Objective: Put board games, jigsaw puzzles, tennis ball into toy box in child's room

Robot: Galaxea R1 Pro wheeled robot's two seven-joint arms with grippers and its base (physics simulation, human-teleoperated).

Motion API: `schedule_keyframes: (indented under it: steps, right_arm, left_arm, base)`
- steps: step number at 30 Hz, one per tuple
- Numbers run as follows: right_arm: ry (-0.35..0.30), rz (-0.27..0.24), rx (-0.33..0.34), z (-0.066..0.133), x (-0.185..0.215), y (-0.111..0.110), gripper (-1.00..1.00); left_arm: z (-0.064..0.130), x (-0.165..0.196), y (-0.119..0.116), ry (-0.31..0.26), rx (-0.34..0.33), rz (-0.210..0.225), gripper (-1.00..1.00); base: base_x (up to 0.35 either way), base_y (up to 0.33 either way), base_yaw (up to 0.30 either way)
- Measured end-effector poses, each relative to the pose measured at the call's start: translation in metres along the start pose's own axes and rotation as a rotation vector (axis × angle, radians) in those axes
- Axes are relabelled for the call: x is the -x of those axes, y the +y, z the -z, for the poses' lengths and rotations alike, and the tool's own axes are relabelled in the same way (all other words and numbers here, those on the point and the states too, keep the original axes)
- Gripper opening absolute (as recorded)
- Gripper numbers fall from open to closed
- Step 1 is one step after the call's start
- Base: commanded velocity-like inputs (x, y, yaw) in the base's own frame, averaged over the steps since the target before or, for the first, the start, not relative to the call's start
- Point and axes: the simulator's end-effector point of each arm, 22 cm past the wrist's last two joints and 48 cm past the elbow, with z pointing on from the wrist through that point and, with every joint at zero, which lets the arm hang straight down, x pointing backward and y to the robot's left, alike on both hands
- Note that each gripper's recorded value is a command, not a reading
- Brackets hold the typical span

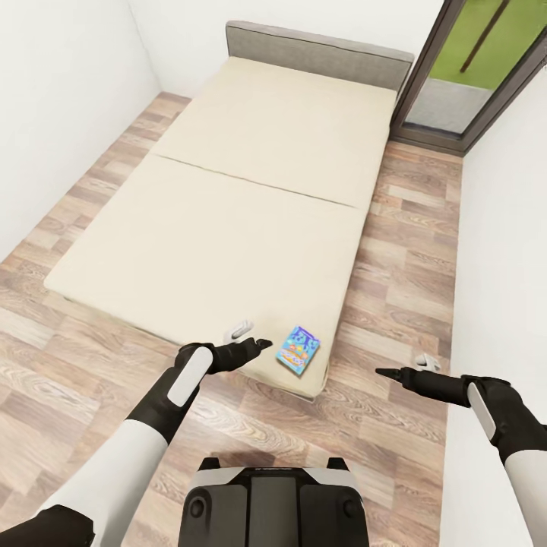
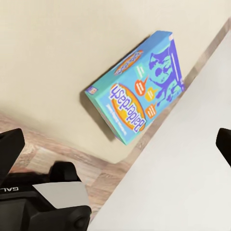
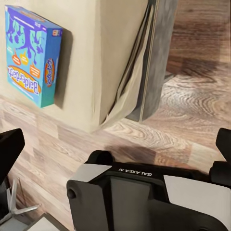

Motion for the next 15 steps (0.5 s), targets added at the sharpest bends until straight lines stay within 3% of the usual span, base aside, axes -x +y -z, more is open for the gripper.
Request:
schedule_keyframes:
  steps: [6,15]
  right_arm:
    - [0.0,0.0,0.001,-0.0003,-0.0002,0.0002,1.0]
    - [0.0,-0.001,0.001,-0.0004,-0.0002,0.0003,1.0]
  left_arm:
    - [0.0,-0.0001,-0.0001,0.0,0.0,-0.001,1.0]
    - [-0.0002,-0.0009,0.0003,0.001,0.001,-0.002,1.0]
  base:
    - [0.0,0.133,-0.198]
    - [0.0,0.25,-0.261]
